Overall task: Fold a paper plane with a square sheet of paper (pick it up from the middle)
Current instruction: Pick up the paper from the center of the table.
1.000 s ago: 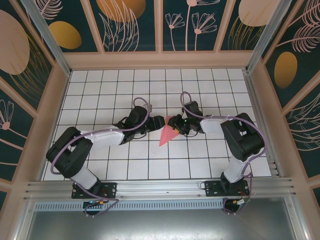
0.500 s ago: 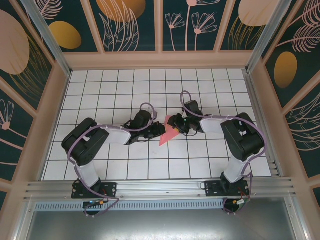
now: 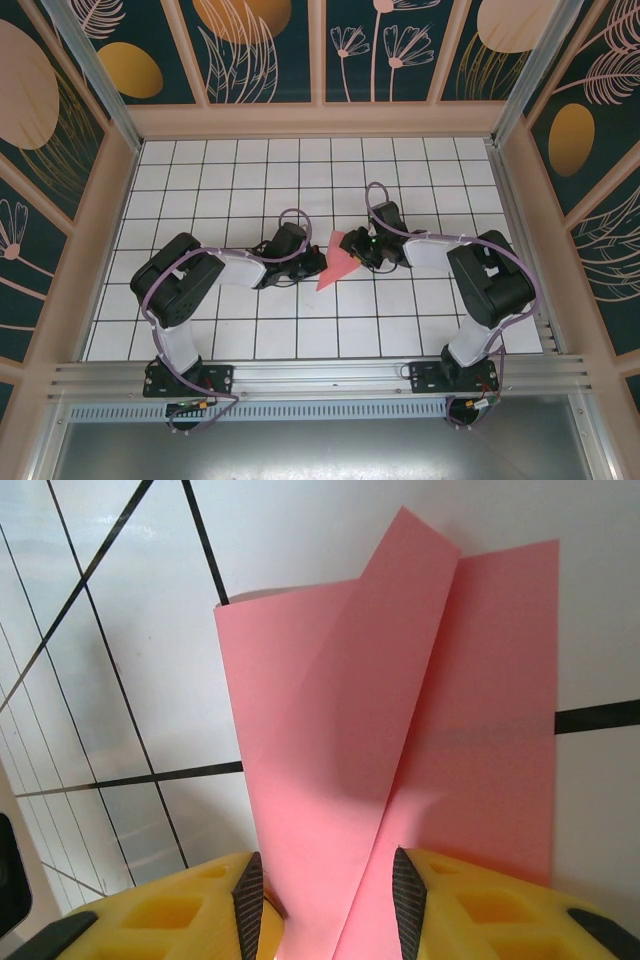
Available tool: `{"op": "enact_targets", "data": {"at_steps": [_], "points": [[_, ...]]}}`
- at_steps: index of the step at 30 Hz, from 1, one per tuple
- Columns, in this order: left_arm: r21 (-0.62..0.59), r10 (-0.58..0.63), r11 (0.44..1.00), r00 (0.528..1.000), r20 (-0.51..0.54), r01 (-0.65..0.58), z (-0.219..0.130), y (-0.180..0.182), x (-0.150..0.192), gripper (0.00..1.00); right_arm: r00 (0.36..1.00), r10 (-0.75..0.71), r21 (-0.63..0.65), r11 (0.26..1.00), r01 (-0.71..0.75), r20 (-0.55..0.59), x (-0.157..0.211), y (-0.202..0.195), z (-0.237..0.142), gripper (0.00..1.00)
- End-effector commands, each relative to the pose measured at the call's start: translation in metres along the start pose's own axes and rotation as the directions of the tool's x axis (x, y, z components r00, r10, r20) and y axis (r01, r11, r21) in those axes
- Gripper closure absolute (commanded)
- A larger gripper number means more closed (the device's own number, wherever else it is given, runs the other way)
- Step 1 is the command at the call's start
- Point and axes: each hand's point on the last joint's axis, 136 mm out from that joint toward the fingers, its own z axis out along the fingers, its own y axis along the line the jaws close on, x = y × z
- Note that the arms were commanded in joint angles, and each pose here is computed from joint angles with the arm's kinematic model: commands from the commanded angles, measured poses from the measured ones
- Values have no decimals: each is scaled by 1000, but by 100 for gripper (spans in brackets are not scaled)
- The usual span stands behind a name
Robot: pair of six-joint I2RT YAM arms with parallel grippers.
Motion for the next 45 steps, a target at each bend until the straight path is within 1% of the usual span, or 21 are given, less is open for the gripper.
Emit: {"op": "enact_targets", "data": {"at_steps": [1, 10, 22, 31, 34, 37, 41, 45], "points": [[-34, -10, 999, 1000, -1, 10, -2, 9, 4, 99, 1000, 30, 27, 999, -30, -3, -2, -4, 2, 58], [-18, -17, 1000, 1000, -7, 17, -1, 6, 5, 100, 999, 43, 67, 997, -41, -19, -4, -8, 8, 58], [-11, -16, 1000, 1000, -17, 16, 0, 5, 7, 100, 999, -5, -20, 1000, 4, -53, -2, 13, 12, 62], [-16, -11, 1000, 1000, -16, 10, -2, 5, 6, 99, 996, -31, -46, 999, 28, -84, 4, 18, 16, 64], [-21, -11, 1000, 1000, -16, 10, -2, 7, 7, 100, 998, -36, -1, 999, 36, -53, -4, 11, 13, 66], [-31, -13, 999, 1000, -18, 12, -1, 9, 7, 100, 1000, -27, 51, 998, 27, 0, -21, -5, 6, 65], [-39, -9, 999, 1000, -21, 8, -1, 11, 8, 100, 1000, -18, 31, 999, 18, 24, -41, -12, 1, 66], [-46, -6, 999, 1000, -22, 5, -1, 12, 8, 100, 998, -56, 7, 998, 56, 2, -47, -6, 5, 66]]}}
